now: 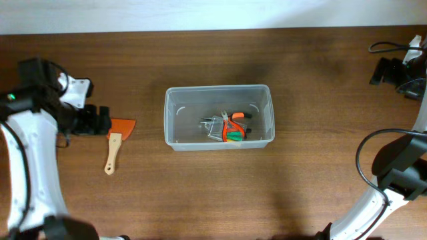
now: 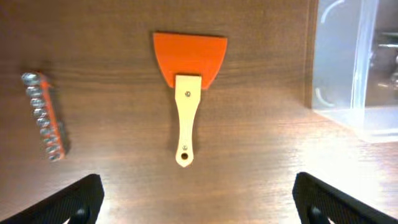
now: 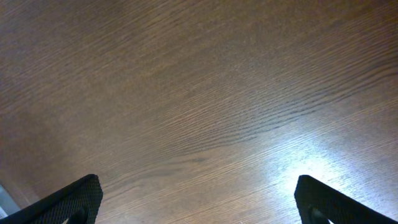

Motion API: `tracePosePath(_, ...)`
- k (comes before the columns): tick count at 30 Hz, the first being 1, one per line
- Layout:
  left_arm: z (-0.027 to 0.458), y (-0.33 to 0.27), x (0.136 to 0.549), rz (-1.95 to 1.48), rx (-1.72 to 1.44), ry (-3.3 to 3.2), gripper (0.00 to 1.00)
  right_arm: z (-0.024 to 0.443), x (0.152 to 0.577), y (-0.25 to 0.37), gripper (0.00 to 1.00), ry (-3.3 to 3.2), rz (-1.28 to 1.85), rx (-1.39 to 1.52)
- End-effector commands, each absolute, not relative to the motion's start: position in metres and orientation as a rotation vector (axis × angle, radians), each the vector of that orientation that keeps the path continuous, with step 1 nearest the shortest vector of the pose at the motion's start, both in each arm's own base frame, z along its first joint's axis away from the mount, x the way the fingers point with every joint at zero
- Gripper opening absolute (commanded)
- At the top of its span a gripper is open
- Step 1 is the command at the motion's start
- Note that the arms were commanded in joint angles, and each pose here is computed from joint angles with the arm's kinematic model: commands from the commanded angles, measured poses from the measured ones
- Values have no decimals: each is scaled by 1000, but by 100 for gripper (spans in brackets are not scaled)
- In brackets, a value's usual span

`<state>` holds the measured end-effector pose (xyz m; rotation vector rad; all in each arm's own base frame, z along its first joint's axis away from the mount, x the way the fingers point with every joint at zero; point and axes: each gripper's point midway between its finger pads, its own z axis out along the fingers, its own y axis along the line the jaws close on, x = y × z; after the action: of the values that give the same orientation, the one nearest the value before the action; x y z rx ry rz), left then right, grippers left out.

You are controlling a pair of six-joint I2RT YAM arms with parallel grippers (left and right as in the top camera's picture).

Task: Pack container
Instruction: 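Move the left gripper forward toward the orange scraper, then lower the left gripper over the scraper's wooden handle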

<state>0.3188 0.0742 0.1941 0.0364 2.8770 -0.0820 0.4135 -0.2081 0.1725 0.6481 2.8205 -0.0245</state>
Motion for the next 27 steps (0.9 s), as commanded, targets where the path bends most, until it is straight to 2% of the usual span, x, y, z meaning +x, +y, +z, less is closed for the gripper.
tracePosePath(1, 180, 74, 332, -246, 65, 2888, 99, 175, 414, -205, 99, 2815, -21, 646)
tracePosePath(9, 145, 78, 339, -304, 42, 2973, 99, 175, 414, -205, 99, 2816, -21, 646)
tracePosePath(27, 135, 82, 353, -296, 31, 2952, 99, 175, 414, -205, 99, 2815, -21, 646)
